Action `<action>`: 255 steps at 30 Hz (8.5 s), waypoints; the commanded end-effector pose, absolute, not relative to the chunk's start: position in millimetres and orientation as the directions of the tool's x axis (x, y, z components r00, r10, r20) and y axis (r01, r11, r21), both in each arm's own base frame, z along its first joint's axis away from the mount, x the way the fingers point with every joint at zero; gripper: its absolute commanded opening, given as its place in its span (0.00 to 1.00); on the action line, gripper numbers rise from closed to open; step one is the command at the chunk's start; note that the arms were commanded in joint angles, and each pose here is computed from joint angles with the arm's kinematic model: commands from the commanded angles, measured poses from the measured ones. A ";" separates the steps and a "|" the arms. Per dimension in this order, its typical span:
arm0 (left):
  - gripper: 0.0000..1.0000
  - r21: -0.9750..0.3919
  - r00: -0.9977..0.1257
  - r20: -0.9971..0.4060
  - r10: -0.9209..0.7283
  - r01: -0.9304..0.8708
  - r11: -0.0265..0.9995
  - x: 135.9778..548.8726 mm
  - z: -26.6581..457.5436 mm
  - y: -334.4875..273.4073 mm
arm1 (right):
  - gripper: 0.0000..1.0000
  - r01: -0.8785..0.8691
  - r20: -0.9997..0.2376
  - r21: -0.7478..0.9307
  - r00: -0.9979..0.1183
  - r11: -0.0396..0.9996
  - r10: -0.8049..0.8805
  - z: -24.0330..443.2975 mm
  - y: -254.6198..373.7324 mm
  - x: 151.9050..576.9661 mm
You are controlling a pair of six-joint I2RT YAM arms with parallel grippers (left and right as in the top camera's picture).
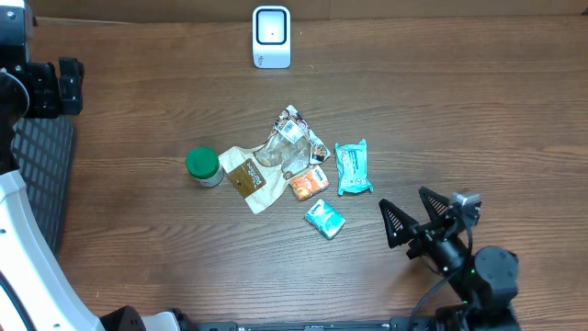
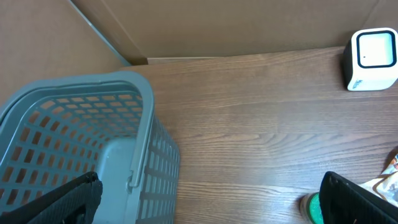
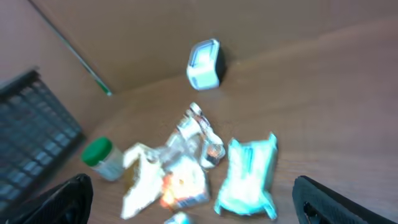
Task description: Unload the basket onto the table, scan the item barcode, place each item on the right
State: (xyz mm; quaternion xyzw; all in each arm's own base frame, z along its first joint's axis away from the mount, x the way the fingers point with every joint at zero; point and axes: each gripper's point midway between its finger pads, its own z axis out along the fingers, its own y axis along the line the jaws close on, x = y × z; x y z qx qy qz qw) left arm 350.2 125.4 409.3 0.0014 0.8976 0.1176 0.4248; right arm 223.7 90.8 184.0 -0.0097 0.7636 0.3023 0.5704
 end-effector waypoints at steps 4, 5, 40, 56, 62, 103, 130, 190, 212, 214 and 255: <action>1.00 0.226 -0.634 -0.764 0.116 -0.094 0.970 347.9 412.4 126.4 | 1.00 -0.395 -0.857 0.433 -0.458 0.810 0.234 238.0 103.0 218.8; 1.00 0.226 -0.634 -0.764 0.116 -0.095 0.970 347.8 412.4 126.5 | 1.00 -0.389 -0.849 0.432 -0.479 0.814 0.221 241.8 103.5 219.7; 1.00 0.226 -0.634 -0.764 0.116 -0.094 0.970 347.9 412.4 126.4 | 0.70 -0.060 -0.207 0.479 -0.977 0.876 0.046 149.7 116.9 295.8; 1.00 0.225 -0.634 -0.764 0.116 -0.094 0.970 347.9 412.4 126.3 | 0.49 0.011 -0.068 0.460 -0.997 0.888 0.048 67.1 120.1 327.9; 0.99 0.226 -0.634 -0.764 0.116 -0.094 0.970 347.9 412.4 126.4 | 0.55 0.019 -0.050 0.458 -0.998 0.889 0.047 64.0 119.7 325.2; 0.99 0.223 -0.638 -0.762 0.115 -0.092 0.971 349.2 410.7 126.5 | 0.43 0.128 -0.035 0.517 -0.985 0.846 0.171 3.4 136.2 317.6; 1.00 0.223 -0.638 -0.762 0.115 -0.092 0.971 349.2 410.7 126.5 | 0.04 0.223 -0.103 0.069 -0.968 0.972 0.229 109.2 78.8 318.5; 0.99 0.223 -0.638 -0.761 0.114 -0.091 0.971 349.5 410.3 126.7 | 0.04 -0.127 -0.084 0.783 -0.992 0.609 -0.099 159.9 205.4 313.4; 1.00 0.222 -0.640 -0.760 0.114 -0.091 0.971 349.1 409.8 126.5 | 0.04 0.015 0.023 0.737 -1.000 0.676 -0.003 40.0 164.5 309.6; 1.00 0.222 -0.640 -0.760 0.114 -0.091 0.971 349.1 409.8 126.5 | 0.04 0.027 0.025 0.736 -1.000 0.676 0.012 39.9 159.6 311.7; 0.99 0.222 -0.640 -0.760 0.114 -0.091 0.971 349.1 409.8 126.5 | 0.52 -0.064 -0.188 0.195 -0.982 0.979 -0.027 42.7 87.8 402.3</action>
